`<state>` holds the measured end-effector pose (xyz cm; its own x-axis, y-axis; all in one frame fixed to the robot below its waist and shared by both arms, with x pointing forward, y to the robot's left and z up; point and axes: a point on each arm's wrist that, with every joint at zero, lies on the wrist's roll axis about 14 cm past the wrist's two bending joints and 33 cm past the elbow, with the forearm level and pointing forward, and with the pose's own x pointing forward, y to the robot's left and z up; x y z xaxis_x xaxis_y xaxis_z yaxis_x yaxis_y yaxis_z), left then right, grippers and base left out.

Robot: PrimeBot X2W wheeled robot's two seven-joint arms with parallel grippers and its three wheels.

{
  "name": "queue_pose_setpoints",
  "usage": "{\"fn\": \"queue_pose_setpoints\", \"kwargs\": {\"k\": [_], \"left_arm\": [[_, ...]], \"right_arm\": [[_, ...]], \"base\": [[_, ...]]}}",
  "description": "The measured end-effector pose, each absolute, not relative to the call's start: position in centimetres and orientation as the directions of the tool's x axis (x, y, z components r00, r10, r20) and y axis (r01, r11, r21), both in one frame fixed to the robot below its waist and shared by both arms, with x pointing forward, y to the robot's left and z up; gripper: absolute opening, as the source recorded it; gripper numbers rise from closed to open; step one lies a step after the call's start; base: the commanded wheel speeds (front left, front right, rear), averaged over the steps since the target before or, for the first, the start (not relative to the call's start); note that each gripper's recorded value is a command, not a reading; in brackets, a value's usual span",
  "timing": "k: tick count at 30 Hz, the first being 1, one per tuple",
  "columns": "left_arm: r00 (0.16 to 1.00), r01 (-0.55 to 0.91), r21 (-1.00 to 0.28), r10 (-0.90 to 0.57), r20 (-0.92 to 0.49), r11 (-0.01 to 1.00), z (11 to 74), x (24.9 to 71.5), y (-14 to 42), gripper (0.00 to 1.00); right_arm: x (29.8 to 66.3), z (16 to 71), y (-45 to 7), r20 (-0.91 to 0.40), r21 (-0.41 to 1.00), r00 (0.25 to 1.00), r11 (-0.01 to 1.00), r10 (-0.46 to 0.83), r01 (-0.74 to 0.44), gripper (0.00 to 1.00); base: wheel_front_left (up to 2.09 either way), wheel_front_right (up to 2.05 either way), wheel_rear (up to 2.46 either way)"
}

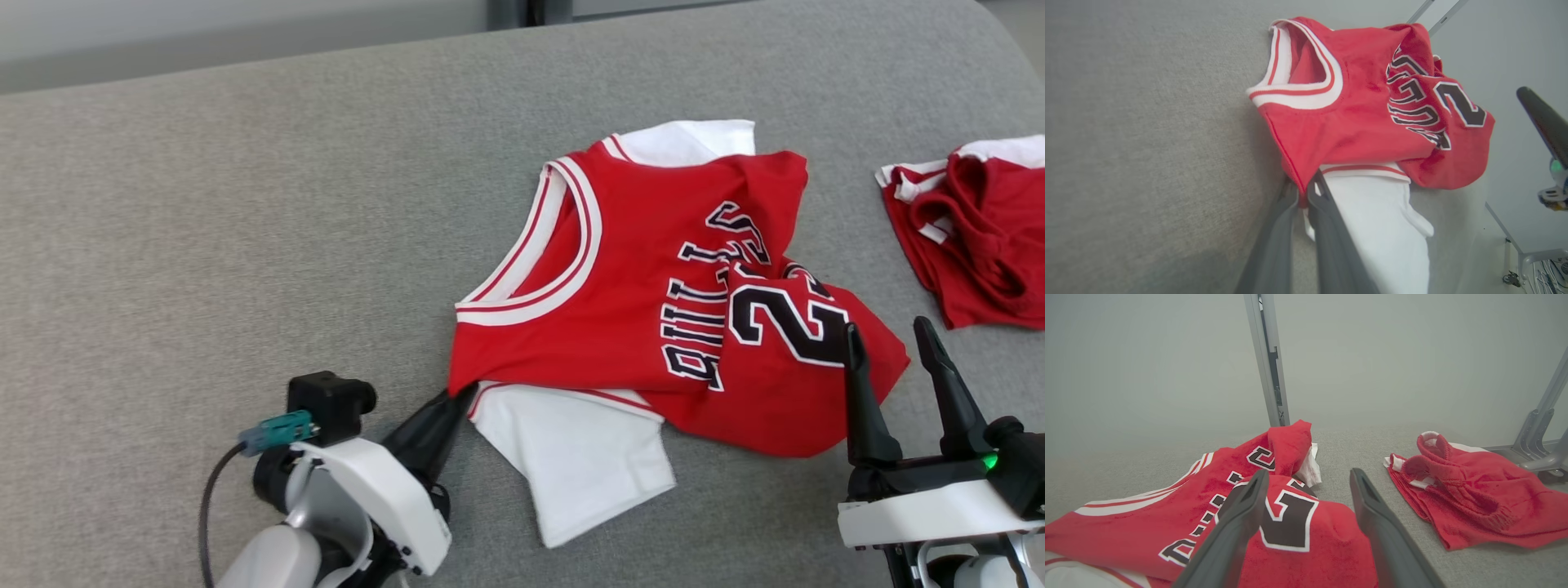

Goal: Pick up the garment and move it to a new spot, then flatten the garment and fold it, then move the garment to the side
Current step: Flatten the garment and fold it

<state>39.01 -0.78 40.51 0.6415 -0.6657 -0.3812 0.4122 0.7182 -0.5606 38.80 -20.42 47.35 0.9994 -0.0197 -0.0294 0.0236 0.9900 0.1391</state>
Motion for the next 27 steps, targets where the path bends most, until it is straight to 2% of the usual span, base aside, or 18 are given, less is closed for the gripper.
{"fn": "queue_pose_setpoints", "kwargs": {"k": [5, 11, 18, 24, 25, 26, 27], "left_arm": [[0.738, 0.344, -0.507, -0.561, -0.374, 0.79, 41.9, 39.6, 3.2, 0.0], [0.811, 0.247, -0.428, -0.427, -0.4, 0.869, 42.9, 39.4, 8.6, 0.0], [0.869, 0.131, -0.336, -0.271, -0.413, 0.933, 44.5, 39.0, 14.6, 0.0], [0.869, 0.079, -0.335, -0.23, -0.439, 0.939, 43.9, 38.7, 15.6, 0.0], [0.862, 0.072, -0.345, -0.232, -0.451, 0.936, 43.4, 38.6, 15.4, 0.45], [0.854, 0.064, -0.347, -0.231, -0.465, 0.936, 42.9, 38.3, 15.2, 1.0], [0.854, 0.055, -0.349, -0.225, -0.469, 0.936, 42.5, 38.2, 15.2, 1.0]], "right_arm": [[39.2, 48.0, -19.8, -0.01, 0.139, 1.0, 0.99, 0.003, -0.002, 1.0], [39.4, 48.3, -19.3, -0.009, 0.134, 1.0, 0.991, 0.022, -0.021, 1.0], [40.1, 48.6, -19.1, -0.008, 0.118, 0.999, 0.992, 0.041, -0.04, 1.0], [40.3, 48.4, -19.2, -0.019, 0.114, 0.999, 0.993, 0.04, -0.037, 1.0], [40.2, 48.4, -19.3, -0.022, 0.115, 0.999, 0.993, 0.037, -0.035, 1.0], [40.2, 48.4, -19.4, -0.021, 0.115, 0.999, 0.993, 0.036, -0.033, 1.0], [40.1, 48.5, -19.5, -0.019, 0.114, 0.999, 0.993, 0.033, -0.03, 1.0]], "base": [[0.0, 0.0, 0.0], [0.0, 0.0, 0.0], [0.0, 0.0, 0.0], [0.0, 0.0, 0.0], [0.0, 0.0, 0.0], [0.0, 0.0, 0.0], [0.0, 0.0, 0.0]]}}
